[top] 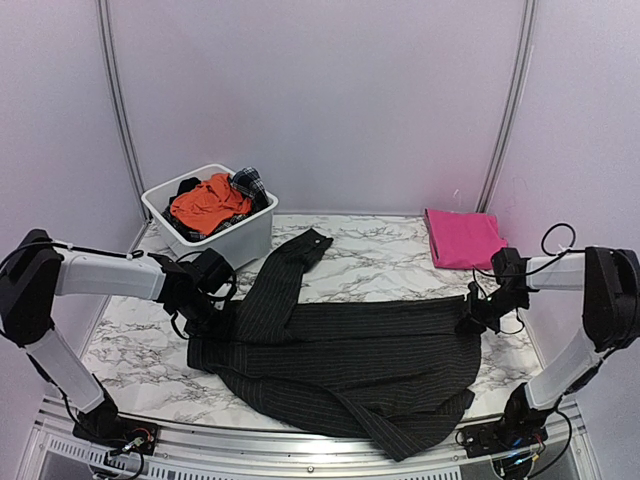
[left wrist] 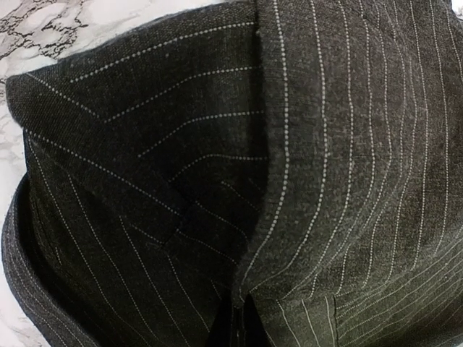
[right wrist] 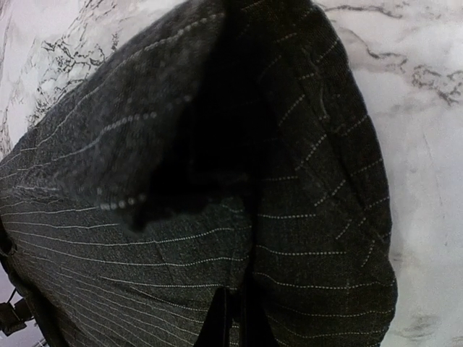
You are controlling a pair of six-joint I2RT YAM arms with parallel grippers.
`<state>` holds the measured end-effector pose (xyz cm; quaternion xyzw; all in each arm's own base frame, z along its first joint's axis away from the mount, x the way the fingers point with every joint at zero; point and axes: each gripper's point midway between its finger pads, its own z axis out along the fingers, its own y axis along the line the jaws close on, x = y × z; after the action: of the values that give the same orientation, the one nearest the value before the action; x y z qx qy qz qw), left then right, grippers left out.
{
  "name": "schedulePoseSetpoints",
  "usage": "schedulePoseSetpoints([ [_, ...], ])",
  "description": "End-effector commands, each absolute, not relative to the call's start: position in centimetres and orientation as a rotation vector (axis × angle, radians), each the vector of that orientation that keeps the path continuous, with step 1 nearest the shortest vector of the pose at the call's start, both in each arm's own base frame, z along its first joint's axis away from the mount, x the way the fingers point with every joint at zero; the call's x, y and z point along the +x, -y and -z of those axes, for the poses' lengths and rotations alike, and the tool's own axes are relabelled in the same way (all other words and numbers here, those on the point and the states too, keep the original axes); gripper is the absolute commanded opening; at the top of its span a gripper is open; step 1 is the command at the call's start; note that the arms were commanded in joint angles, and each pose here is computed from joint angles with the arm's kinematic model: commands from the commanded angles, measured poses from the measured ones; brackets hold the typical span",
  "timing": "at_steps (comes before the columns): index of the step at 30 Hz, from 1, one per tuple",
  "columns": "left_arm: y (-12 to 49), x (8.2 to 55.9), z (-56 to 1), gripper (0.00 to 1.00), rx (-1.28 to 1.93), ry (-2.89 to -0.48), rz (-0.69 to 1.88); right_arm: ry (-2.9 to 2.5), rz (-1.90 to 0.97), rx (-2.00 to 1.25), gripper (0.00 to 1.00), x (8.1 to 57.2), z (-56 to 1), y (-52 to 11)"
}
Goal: Fold and stack the mixed laundry pile
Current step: Fold the flattened shirt at the center of the board.
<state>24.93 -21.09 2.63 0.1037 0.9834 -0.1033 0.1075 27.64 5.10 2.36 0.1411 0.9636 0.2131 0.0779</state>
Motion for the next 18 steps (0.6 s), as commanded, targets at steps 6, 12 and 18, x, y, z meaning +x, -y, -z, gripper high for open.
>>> schedulePoseSetpoints([
  [6, 21.2, 26.4, -6.0, 0.21, 0.309, -2.771, 0.311, -2.755, -0.574, 0.304, 0.29, 30.8, -8.8, -4.1],
  [12, 23.1, 28.9, -11.1, 0.36, 0.353, -2.627, 0.375, -2.572, -0.577, 0.183, 0.48, 34.9, -15.1, -5.0],
  [18, 26.4, 31.8, -10.9, 0.36, 0.412, -2.615, 0.368, -2.597, -0.756, 0.102, 0.32, 37.5, -12.6, -11.1],
])
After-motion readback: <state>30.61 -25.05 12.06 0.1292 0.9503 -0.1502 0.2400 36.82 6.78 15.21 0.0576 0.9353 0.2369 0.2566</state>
